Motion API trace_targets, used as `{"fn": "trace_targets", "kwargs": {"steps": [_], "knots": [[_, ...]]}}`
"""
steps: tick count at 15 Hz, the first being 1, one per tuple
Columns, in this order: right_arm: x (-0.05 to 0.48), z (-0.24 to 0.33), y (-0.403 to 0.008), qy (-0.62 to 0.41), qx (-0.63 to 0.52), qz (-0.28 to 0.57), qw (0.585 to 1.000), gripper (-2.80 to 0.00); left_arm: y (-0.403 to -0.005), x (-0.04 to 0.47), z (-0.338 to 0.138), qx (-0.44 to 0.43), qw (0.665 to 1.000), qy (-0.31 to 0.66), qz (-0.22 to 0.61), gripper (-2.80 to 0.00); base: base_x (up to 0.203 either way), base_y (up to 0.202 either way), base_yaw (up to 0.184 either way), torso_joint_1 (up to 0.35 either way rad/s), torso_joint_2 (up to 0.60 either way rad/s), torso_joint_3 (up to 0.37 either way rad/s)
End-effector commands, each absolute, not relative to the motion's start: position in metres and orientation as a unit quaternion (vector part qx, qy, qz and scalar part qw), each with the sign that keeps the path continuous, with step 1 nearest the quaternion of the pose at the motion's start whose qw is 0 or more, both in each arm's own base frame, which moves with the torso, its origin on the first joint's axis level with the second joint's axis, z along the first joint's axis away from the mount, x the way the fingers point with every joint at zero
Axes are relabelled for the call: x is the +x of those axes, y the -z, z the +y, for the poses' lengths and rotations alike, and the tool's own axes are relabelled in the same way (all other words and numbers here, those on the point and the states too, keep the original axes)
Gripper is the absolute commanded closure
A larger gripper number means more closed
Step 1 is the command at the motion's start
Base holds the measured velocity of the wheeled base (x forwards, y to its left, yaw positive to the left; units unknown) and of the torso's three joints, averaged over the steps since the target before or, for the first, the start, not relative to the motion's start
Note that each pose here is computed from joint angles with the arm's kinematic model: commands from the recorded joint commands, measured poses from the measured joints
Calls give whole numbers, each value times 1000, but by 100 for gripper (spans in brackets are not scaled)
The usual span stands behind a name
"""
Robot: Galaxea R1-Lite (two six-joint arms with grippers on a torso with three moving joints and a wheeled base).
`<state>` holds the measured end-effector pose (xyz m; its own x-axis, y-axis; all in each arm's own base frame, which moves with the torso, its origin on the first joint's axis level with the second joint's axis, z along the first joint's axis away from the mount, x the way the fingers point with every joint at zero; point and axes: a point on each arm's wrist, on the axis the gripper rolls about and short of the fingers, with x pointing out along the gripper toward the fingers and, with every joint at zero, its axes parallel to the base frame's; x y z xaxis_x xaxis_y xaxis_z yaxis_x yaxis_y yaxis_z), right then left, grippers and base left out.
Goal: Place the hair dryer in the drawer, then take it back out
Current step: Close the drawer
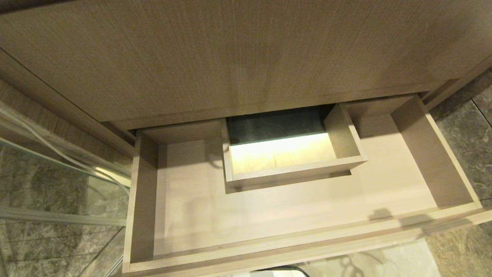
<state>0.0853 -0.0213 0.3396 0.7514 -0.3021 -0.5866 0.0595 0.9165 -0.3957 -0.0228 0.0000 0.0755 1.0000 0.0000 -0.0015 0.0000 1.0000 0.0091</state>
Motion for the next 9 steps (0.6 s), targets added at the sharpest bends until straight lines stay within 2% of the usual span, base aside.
{"fn": "trace_targets", "kwargs": {"steps": [1,7,9], "knots": [[85,-21,-340,88,-178,333,922,0,-76,-23,0,5,1000,0,0,0,0,0,0,-153,141,39],[85,-21,-340,89,-178,327,924,0,-75,-23,0,5,1000,0,1,0,0,0,0,-159,325,170],[84,-21,-342,89,-179,324,925,0,-75,-23,0,5,1000,0,1,0,0,0,0,8,285,277]]}}
